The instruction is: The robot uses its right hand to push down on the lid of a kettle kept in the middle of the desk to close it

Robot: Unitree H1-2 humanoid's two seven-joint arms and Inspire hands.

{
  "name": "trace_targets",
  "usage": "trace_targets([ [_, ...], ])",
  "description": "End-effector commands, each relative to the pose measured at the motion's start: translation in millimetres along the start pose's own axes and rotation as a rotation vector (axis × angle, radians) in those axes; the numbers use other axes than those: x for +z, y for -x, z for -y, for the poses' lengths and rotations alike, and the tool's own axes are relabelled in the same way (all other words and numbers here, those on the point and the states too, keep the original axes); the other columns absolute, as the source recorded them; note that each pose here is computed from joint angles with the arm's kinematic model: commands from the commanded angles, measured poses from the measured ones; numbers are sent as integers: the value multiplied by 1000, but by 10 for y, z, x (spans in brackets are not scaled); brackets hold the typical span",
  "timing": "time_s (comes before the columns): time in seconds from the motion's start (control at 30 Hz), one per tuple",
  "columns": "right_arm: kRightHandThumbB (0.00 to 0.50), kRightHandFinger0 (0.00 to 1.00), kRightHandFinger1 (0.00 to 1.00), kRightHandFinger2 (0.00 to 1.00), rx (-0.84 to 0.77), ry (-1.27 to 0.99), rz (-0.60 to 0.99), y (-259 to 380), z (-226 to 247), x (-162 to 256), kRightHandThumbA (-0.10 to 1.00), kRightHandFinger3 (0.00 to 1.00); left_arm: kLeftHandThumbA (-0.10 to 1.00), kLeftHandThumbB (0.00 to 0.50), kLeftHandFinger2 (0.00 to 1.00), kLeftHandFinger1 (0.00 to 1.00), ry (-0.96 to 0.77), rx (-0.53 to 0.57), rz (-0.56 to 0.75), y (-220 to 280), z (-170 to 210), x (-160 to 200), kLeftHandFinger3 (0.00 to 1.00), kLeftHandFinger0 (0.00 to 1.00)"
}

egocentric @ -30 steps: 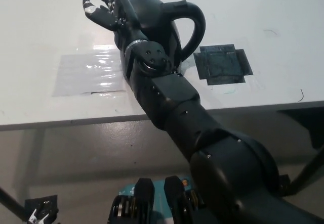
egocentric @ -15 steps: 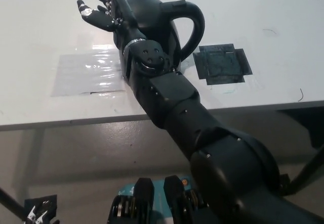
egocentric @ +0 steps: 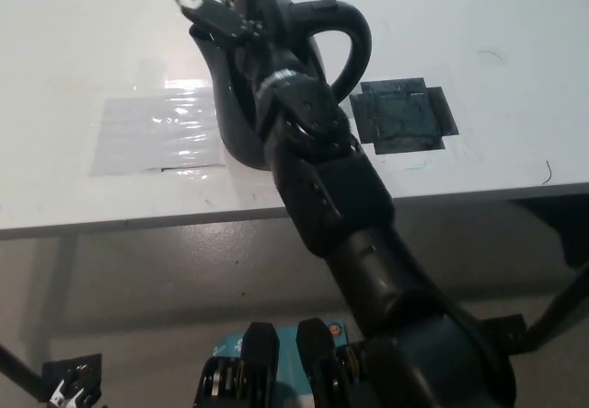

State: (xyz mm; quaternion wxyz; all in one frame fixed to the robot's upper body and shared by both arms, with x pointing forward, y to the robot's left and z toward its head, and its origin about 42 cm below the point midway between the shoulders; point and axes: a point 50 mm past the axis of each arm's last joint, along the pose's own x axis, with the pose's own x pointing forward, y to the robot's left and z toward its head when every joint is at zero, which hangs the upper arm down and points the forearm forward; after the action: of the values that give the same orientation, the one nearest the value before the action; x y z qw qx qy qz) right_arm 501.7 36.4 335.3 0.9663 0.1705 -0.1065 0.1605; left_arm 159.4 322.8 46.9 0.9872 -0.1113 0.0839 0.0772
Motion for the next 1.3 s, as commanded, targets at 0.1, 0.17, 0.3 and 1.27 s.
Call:
trace_targets([
  [0.1, 56, 1000, 1000, 1000, 345, 114, 490, 1312, -167, 1930, 665, 1000, 225, 196, 873, 1000, -34, 6, 32, 62, -164, 153, 1000, 1000],
  [0.17, 59, 1000, 1000, 1000, 358, 95, 488, 1540, -16, 1841, 532, 1000, 220, 197, 876, 1000, -38, 15, 29, 77, -174, 160, 1000, 1000],
  [0.3, 101, 1000, 1000, 1000, 313, 175, 471, 2058, 391, 1596, 500, 1000, 240, 207, 919, 1000, -53, 16, 32, 79, -207, 175, 1000, 1000],
  [1.27, 136, 1000, 1000, 1000, -52, 526, 117, 3576, 1730, 537, 396, 1000, 232, 178, 888, 1000, 0, 82, 129, -11, -315, 286, 1000, 1000],
])
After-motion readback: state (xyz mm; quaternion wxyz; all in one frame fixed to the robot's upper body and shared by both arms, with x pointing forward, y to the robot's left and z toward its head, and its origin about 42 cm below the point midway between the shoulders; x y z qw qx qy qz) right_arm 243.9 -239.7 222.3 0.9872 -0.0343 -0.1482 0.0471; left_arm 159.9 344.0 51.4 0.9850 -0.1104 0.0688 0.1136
